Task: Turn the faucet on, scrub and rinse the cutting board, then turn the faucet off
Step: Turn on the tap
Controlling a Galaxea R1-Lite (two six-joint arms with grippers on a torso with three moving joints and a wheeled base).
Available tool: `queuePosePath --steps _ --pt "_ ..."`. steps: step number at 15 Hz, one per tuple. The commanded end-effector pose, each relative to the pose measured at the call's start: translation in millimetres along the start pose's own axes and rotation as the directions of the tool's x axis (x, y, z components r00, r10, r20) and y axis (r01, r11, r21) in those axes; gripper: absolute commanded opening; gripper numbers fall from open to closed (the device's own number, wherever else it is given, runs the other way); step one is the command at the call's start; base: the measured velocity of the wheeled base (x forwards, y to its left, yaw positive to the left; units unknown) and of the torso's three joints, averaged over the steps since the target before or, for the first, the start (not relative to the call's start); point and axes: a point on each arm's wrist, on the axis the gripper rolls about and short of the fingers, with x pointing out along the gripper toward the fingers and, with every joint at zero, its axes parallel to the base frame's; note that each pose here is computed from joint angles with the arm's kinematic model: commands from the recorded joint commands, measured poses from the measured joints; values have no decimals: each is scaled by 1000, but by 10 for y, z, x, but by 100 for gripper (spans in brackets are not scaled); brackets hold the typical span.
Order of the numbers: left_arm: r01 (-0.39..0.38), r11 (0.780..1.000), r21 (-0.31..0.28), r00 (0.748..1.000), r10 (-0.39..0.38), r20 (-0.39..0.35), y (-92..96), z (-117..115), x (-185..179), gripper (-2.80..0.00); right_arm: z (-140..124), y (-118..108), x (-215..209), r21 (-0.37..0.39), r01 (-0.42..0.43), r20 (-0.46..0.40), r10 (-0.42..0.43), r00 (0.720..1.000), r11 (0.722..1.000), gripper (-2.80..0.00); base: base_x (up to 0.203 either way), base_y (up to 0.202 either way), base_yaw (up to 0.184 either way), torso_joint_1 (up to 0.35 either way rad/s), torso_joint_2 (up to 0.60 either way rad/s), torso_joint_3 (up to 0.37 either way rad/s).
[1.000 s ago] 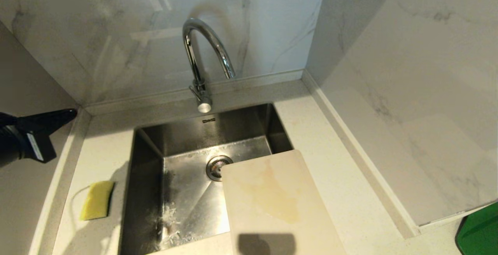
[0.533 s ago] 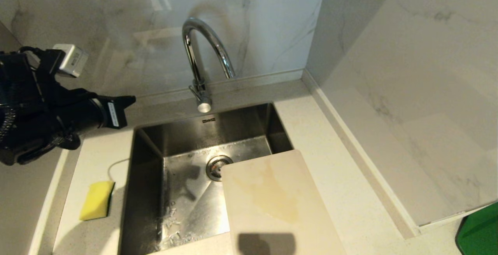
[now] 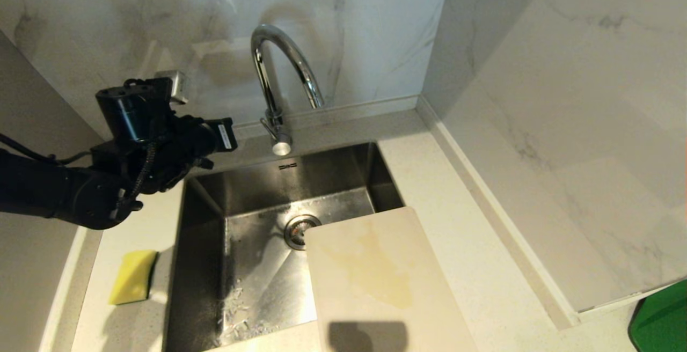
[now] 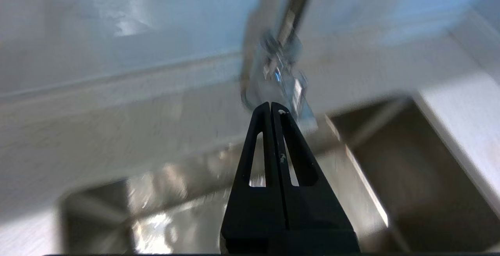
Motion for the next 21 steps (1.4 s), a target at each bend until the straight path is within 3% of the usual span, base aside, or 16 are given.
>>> queuePosePath --steps 1,6,10,12,16,21 --pt "-18 999 -42 1000 18 4 4 -165 325 -280 0 0 -1 0 -1 2 1 1000 1000 -280 0 0 0 0 0 0" --pt "-37 990 -140 999 33 -28 41 -91 577 -280 0 0 -1 0 0 2 0 1000 1000 -280 0 0 0 0 0 0" --pt "-14 958 -287 994 -19 -110 12 -61 620 -280 0 0 -1 0 0 2 0 1000 1000 -280 0 0 0 0 0 0" --pt "-9 939 -343 995 -26 -98 0 -24 676 -280 0 0 -1 0 0 2 0 1000 1000 -280 0 0 0 0 0 0" --pt "-17 938 -347 994 -22 -107 4 -123 736 -280 0 0 -1 0 -1 2 1 1000 1000 -280 0 0 0 0 0 0" --pt "3 929 -370 998 -29 -64 -13 -80 785 -280 0 0 -1 0 -1 2 1 1000 1000 -280 0 0 0 0 0 0"
